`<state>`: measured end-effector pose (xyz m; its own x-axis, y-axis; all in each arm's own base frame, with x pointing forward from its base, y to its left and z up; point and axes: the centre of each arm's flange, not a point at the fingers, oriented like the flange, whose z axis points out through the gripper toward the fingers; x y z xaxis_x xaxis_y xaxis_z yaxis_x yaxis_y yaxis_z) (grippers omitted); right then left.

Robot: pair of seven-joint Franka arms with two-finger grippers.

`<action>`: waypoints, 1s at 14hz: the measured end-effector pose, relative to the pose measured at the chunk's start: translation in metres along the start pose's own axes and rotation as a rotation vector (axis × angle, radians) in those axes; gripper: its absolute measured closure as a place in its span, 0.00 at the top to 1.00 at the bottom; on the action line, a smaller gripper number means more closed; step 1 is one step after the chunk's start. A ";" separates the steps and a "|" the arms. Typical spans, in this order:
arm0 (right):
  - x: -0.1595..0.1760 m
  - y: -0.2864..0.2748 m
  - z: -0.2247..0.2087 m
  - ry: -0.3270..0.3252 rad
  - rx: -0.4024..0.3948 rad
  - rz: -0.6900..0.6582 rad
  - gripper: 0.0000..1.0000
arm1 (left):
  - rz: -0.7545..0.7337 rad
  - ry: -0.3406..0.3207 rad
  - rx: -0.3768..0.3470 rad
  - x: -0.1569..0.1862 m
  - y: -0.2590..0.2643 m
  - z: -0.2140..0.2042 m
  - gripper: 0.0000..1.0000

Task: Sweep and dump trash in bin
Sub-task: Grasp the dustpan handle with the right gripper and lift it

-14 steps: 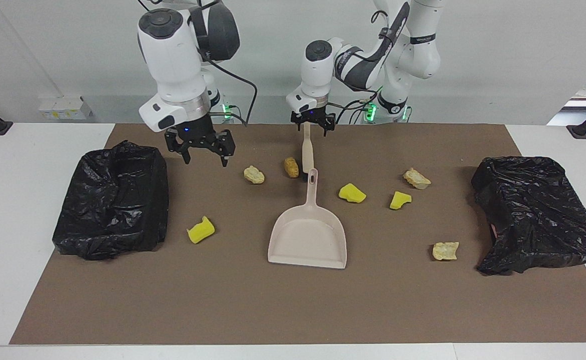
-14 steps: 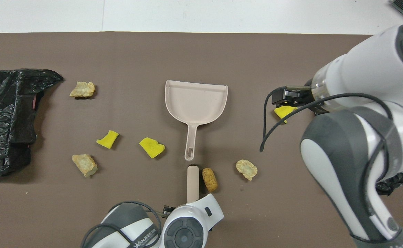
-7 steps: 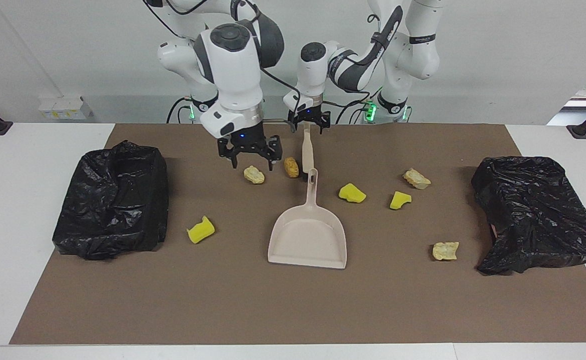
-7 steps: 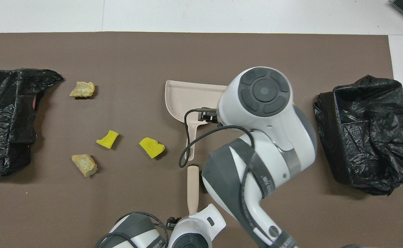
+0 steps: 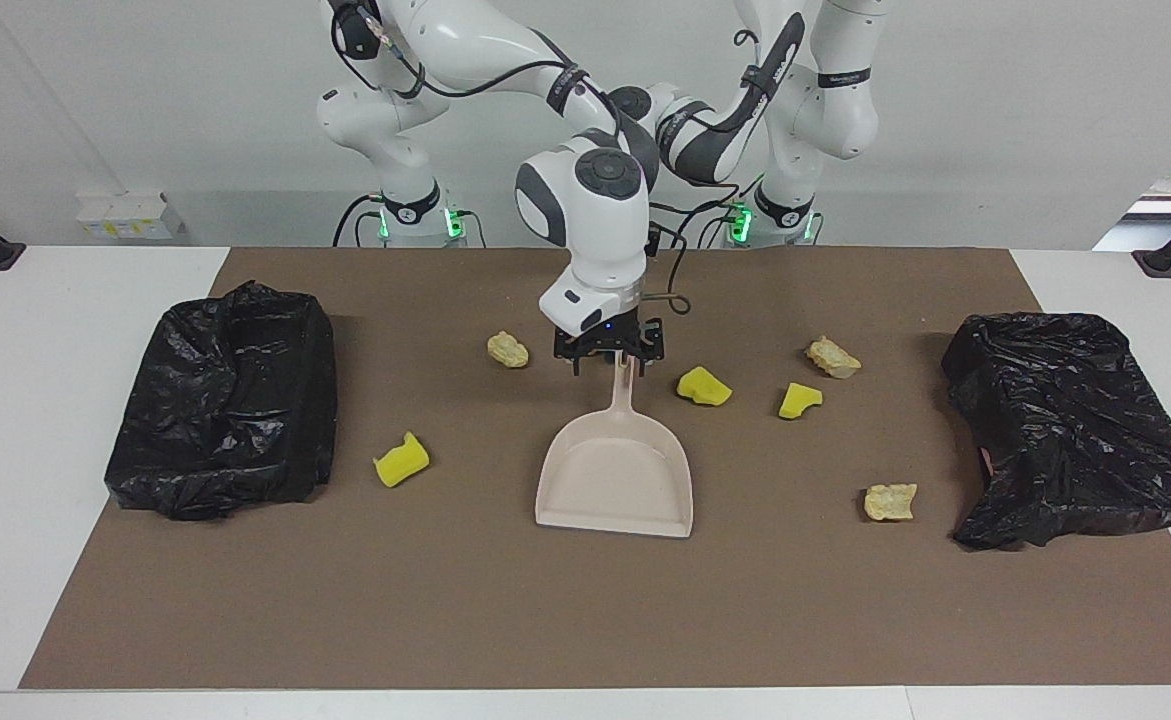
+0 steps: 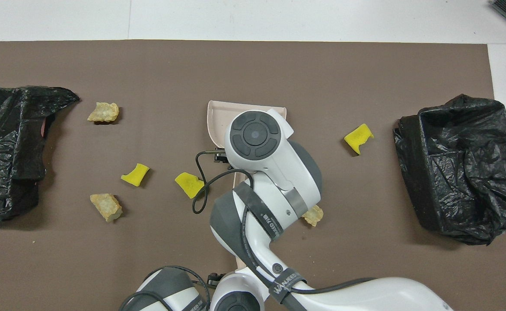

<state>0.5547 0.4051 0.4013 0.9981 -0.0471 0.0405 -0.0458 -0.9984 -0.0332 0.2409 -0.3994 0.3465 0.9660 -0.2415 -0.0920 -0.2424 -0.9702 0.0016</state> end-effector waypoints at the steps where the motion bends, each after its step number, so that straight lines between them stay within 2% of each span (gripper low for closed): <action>1: -0.002 -0.007 0.011 0.000 0.001 -0.009 1.00 | 0.000 0.000 0.000 0.000 0.000 0.000 0.70; 2: -0.002 -0.011 0.019 0.008 0.008 -0.014 0.95 | 0.000 -0.001 0.001 0.000 0.000 0.000 0.70; 5: -0.003 -0.014 0.036 0.003 0.006 -0.018 0.86 | 0.000 -0.001 0.001 0.000 0.000 0.001 0.34; 6: -0.003 -0.013 0.038 -0.001 0.003 -0.017 0.85 | 0.000 -0.002 0.002 -0.001 0.000 0.001 0.26; 7: -0.003 -0.012 0.040 -0.004 0.000 -0.016 0.81 | -0.005 -0.006 0.005 0.000 -0.001 0.001 0.26; 11: -0.010 -0.009 0.054 -0.024 -0.014 -0.019 0.78 | -0.063 -0.026 0.013 0.016 -0.022 0.001 0.26; 13: -0.013 -0.010 0.058 -0.029 -0.018 -0.023 0.59 | -0.066 -0.027 0.014 0.017 -0.024 0.001 0.26; 14: -0.014 -0.011 0.057 -0.028 -0.017 -0.025 0.59 | -0.065 -0.028 0.015 0.016 -0.024 0.001 0.26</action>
<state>0.5439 0.4187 0.3441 0.9997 -0.0217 0.0133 -0.0215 -0.9997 -0.0153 0.2625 -0.3805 0.3444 0.9769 -0.1774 -0.1193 -0.1810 -0.9833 -0.0199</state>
